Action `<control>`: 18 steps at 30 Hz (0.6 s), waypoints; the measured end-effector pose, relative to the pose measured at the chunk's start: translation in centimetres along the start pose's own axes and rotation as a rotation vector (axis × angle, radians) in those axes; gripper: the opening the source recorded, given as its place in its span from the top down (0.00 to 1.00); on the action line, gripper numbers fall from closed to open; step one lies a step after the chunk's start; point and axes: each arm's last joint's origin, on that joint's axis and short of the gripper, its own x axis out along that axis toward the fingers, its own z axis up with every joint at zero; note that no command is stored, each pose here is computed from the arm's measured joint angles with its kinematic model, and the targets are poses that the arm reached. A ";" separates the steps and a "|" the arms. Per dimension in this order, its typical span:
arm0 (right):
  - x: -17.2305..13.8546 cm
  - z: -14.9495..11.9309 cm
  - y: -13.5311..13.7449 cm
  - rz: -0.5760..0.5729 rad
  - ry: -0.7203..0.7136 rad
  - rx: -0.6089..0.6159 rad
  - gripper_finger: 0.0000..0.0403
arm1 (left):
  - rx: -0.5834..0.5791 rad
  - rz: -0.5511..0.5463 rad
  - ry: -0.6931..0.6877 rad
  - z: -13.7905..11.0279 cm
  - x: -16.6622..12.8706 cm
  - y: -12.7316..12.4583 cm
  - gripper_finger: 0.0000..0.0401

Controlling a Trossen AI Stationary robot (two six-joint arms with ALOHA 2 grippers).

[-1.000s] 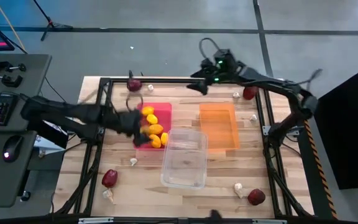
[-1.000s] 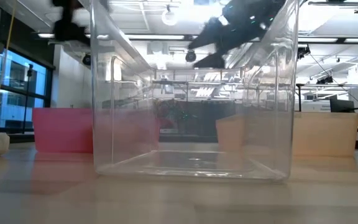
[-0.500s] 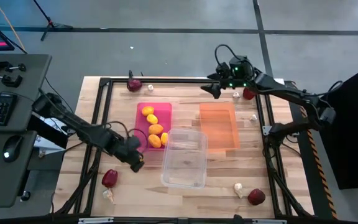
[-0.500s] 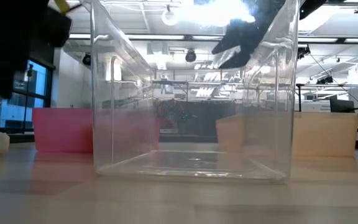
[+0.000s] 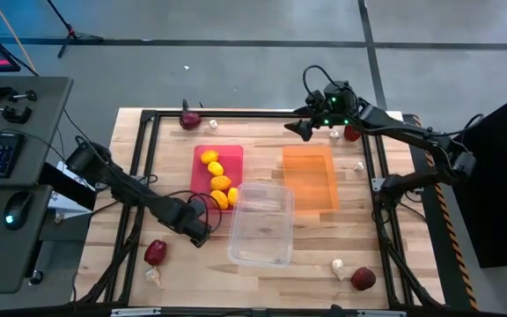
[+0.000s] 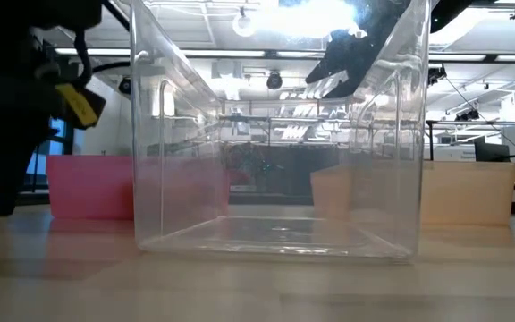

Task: Sort produce into baskets
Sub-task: Put the garlic into the transparent bin

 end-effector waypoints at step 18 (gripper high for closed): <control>0.0 0.0 0.1 0.027 0.005 0.019 0.06 | 0.052 -0.078 0.014 -0.9 -2.7 0.7 0.83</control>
